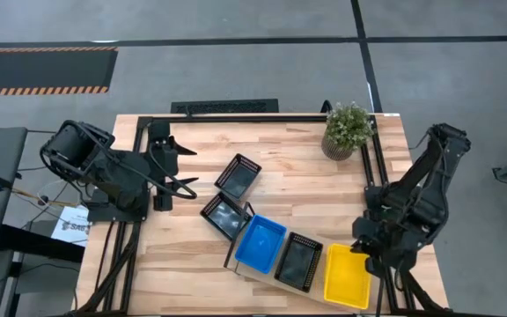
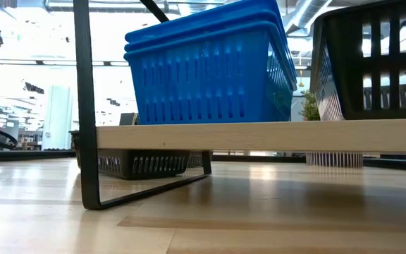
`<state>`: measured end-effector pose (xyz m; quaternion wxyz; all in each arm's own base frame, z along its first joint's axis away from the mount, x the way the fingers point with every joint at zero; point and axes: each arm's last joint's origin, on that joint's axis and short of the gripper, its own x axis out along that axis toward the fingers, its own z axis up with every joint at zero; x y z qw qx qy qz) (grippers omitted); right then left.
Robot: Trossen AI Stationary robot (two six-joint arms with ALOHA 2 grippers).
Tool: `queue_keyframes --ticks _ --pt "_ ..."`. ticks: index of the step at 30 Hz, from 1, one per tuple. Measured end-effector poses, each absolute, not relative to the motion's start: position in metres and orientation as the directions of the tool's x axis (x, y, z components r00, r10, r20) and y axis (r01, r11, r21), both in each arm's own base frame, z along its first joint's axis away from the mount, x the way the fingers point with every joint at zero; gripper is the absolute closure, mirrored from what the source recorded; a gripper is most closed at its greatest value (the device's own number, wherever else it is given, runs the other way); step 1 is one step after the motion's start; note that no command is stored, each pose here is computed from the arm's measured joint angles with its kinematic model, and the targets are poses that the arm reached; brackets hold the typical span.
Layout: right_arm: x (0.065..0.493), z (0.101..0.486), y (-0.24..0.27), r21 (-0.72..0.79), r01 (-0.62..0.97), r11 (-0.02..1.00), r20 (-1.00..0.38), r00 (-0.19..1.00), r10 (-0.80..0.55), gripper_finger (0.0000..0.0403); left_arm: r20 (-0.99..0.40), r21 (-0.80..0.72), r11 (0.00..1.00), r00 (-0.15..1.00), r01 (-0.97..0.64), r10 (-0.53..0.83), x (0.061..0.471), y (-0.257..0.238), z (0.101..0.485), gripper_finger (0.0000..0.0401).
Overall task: Stack baskets on shelf by color
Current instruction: Stack the yellow bin on top of the yellow bin on the shelf
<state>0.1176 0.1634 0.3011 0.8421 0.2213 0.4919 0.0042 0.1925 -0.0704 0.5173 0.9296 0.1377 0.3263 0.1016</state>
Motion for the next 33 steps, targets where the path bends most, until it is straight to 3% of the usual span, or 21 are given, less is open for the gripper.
queue_keyframes --ticks 13,33 --pt "0.116 0.288 0.172 0.282 0.221 0.934 -0.874 0.461 0.155 0.0387 -0.561 0.337 0.932 0.767 -0.13 0.31 0.193 -0.07 0.518 0.0148" --pt "0.129 0.287 0.164 0.248 0.221 0.943 -0.879 0.461 0.124 0.0317 -0.56 0.33 0.934 0.768 -0.137 0.311 0.193 -0.07 0.518 0.0148"
